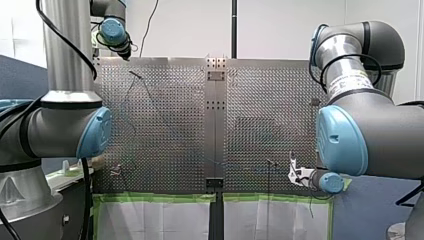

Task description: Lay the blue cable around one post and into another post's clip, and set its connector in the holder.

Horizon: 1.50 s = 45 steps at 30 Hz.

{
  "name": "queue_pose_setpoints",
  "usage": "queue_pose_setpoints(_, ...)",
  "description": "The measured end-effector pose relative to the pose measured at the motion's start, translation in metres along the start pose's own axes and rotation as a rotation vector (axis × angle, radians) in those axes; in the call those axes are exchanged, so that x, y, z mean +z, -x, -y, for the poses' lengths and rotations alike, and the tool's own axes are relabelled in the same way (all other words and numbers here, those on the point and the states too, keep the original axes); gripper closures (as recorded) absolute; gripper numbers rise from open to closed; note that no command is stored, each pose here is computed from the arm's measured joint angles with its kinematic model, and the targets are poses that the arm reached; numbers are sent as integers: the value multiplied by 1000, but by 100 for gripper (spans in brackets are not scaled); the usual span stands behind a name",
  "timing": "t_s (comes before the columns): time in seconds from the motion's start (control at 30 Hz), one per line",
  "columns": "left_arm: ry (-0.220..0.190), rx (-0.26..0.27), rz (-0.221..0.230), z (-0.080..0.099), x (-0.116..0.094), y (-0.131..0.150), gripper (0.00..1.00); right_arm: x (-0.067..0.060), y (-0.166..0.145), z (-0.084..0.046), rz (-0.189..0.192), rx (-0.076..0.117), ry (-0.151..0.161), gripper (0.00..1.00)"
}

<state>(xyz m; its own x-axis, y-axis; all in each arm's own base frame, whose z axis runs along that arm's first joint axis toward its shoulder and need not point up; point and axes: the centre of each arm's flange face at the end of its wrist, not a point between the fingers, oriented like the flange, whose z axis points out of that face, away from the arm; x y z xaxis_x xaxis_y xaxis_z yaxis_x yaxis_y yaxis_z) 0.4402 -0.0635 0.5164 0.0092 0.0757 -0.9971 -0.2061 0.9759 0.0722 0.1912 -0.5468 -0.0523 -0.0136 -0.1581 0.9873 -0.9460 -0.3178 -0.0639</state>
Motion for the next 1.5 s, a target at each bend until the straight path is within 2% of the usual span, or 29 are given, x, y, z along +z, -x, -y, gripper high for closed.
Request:
queue_pose_setpoints(0.37, 4, 2, -2, 0, 0, -1, 0, 0, 0, 0, -1, 1, 0, 100)
queue_pose_setpoints(0.53, -10, 15, -5, 3, -6, -2, 0, 0, 0, 0, -1, 0, 0, 100)
queue_pose_setpoints(0.73, -75, 14, 26, 17, -27, -2, 0, 0, 0, 0, -1, 1, 1, 100)
queue_pose_setpoints(0.9, -174, -25, 82, 39, -53, 0, 0, 0, 0, 0, -1, 1, 1, 100)
queue_pose_setpoints(1.0, -229, -43, 98, 53, -65, -6, 0, 0, 0, 0, 1, 0, 1, 100)
queue_pose_setpoints(1.17, -287, -62, 90, 75, -74, -30, 0, 0, 0, 0, 4, 0, 1, 100)
queue_pose_setpoints(1.27, -308, -63, 82, 85, -78, -44, 0, 0, 0, 1, 4, 0, 1, 100)
queue_pose_setpoints(1.4, -318, -46, 52, 100, -79, -71, 0, -1, 1, 1, 6, -3, 0, 100)
queue_pose_setpoints(1.5, -321, -53, 18, 112, -81, -96, 0, -1, 1, 1, 6, -5, 0, 100)
